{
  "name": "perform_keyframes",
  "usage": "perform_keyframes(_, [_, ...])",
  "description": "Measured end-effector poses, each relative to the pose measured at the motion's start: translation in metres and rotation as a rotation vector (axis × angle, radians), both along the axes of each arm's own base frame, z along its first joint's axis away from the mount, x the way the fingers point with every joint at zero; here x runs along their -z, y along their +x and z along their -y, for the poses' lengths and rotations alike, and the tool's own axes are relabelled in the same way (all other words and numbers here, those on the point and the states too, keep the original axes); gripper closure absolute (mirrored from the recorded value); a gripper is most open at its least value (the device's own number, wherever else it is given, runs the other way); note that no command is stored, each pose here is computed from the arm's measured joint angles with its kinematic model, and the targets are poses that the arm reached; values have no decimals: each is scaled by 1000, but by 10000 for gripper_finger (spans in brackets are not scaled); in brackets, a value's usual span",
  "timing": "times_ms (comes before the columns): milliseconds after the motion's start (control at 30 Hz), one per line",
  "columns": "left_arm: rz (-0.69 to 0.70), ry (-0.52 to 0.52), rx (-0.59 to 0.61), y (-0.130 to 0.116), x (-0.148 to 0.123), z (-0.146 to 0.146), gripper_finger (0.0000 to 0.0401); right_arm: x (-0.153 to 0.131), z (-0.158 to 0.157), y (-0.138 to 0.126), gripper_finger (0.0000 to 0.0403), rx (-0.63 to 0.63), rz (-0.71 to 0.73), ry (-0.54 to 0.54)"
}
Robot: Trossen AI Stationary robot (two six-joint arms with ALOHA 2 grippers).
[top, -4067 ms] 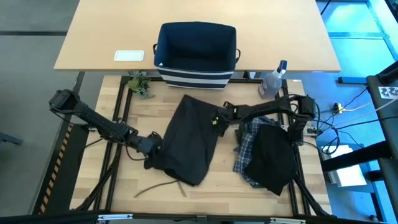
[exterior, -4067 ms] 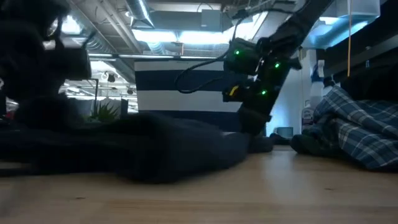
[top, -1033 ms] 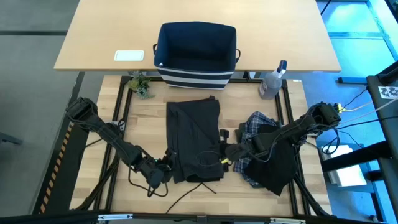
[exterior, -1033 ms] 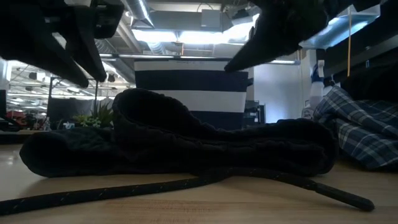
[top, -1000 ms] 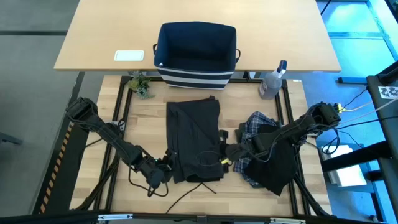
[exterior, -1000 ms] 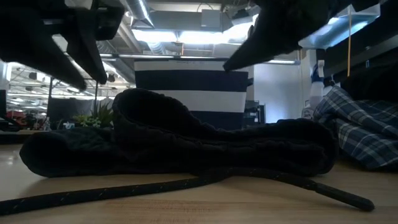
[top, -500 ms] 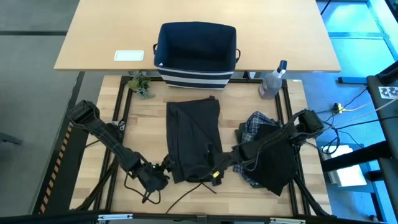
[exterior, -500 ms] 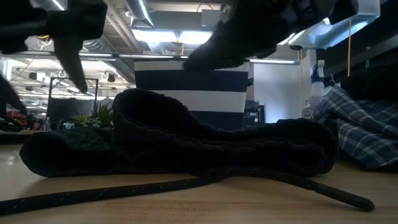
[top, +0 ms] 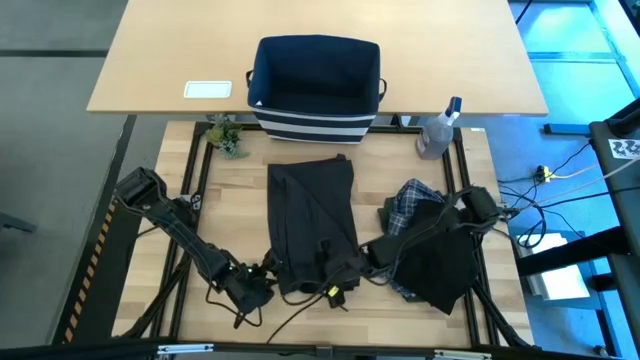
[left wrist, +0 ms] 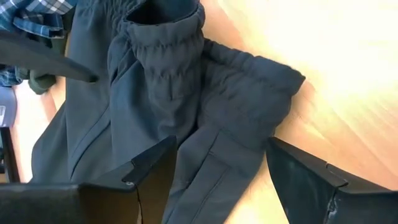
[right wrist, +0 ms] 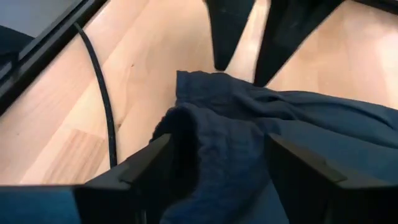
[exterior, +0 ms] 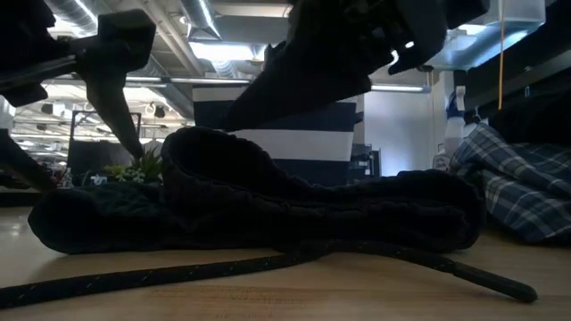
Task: Fold Laundry from Bin
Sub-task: Fold the black shorts
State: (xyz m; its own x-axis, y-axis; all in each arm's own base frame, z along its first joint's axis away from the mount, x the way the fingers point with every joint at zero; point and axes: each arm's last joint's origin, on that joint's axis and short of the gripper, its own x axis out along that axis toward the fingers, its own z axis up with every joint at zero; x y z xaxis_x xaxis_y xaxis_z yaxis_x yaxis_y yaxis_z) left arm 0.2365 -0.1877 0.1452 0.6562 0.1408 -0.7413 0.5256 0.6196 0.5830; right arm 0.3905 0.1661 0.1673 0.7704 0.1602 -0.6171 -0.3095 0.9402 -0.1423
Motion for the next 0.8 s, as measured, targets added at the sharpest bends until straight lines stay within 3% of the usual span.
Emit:
perform_keyframes(300, [3, -1, 0, 2, 3, 1, 158, 17, -2, 8, 150, 49, -25, -22])
perform_keyframes(400, [20, -6, 1, 4, 5, 3, 158, 18, 0, 8, 168, 102, -15, -65])
perform_keyframes(500, [27, -2, -5, 6, 11, 4, 158, 18, 1, 8, 220, 124, -3, -79])
perform_keyframes(700, [37, 23, -18, 10, 21, 6, 158, 18, 0, 8, 379, 105, -9, -66])
perform_keyframes(800, [96, 41, -37, 13, 20, 7, 158, 15, 0, 10, 385, 117, 24, -58])
